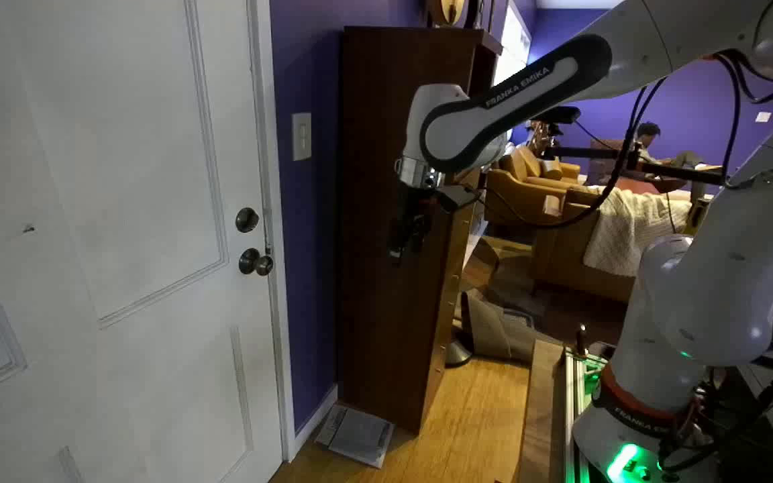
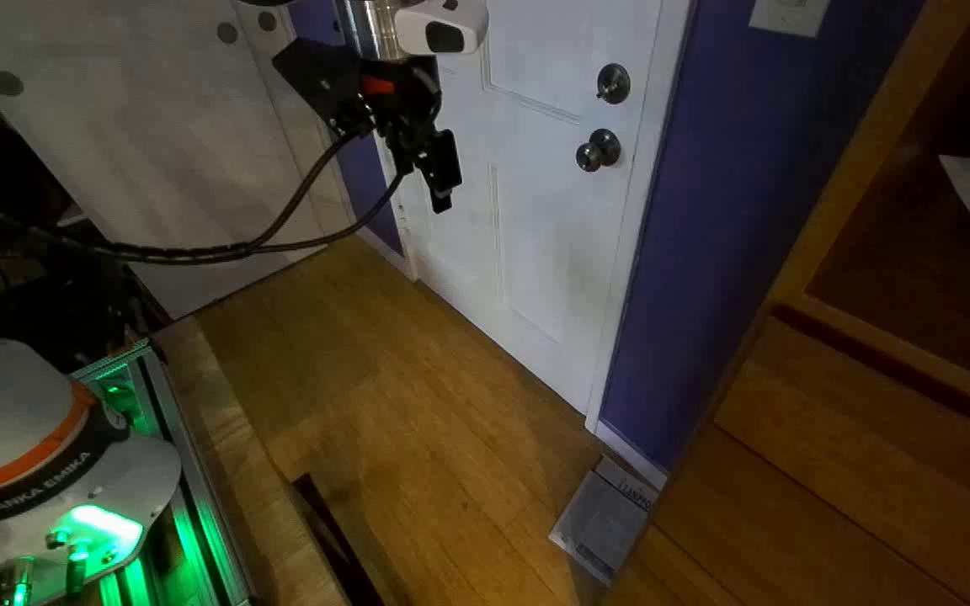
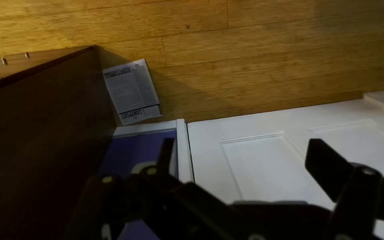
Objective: Turn the lock on the door handle to the left
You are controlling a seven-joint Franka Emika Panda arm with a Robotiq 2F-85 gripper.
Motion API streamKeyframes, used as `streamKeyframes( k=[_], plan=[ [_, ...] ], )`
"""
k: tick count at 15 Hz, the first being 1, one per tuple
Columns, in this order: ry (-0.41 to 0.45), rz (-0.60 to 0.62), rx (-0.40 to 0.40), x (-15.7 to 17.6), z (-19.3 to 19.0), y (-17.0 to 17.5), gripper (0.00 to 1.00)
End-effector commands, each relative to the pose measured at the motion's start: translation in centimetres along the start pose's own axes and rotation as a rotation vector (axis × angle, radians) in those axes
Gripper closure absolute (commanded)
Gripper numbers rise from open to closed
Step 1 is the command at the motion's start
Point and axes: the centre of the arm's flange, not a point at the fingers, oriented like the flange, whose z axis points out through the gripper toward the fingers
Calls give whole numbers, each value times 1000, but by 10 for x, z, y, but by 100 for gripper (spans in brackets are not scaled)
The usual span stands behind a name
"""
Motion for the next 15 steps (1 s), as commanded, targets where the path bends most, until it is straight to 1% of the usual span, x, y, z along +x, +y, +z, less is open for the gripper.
streamKeyframes(
  k=[1, 11, 12, 13, 14, 15],
  plan=[
    [0, 0, 0, 0, 0, 0, 0],
    [-1, 0, 0, 0, 0, 0, 0],
    [15, -33, 31, 6, -1, -3, 0],
    [35, -48, 41, 12, -1, -5, 0],
    [87, -66, 80, 33, -3, -5, 0],
    [120, -78, 101, 43, -6, -5, 0]
  ],
)
